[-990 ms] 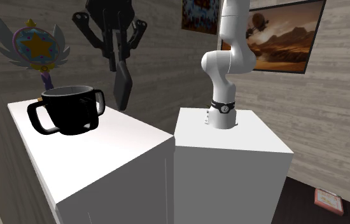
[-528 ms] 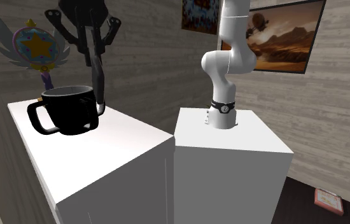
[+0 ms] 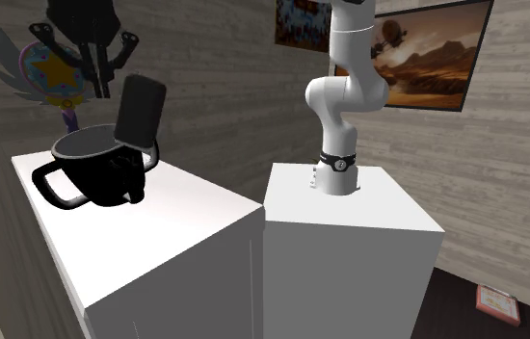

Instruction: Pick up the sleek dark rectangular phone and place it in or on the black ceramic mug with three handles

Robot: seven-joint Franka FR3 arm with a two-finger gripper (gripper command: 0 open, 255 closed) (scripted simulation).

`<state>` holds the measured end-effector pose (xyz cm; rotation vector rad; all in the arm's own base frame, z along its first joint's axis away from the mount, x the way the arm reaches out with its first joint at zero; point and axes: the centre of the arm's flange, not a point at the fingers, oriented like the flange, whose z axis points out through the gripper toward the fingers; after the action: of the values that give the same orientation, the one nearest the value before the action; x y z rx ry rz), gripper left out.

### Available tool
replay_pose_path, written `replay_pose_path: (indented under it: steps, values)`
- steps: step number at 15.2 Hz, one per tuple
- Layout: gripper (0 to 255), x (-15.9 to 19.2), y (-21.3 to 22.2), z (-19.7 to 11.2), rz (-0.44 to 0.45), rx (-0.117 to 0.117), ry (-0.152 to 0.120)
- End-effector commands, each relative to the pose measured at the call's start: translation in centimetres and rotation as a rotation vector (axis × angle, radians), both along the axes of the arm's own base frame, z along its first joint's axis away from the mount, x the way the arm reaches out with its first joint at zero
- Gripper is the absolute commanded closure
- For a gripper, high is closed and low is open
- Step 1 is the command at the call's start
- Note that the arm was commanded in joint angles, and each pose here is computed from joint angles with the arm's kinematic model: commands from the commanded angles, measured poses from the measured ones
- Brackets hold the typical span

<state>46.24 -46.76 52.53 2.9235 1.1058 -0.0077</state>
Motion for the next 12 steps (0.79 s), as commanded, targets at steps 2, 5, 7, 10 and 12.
replay_pose_path:
  steps: [2, 5, 7, 10, 12]
  values:
    - [255, 0.1, -0.2, -0.5, 0.000, 0.000, 0.001]
    - [0, 0.6, 2.5, -0.2, 0.205, -0.021, -0.026]
    - [0, 0.6, 5.2, 0.0, 0.409, -0.041, -0.052]
    - [0, -0.5, 9.2, 0.2, 0.716, -0.073, -0.092]
    - [0, -1.9, 11.6, 0.3, 0.921, -0.094, -0.118]
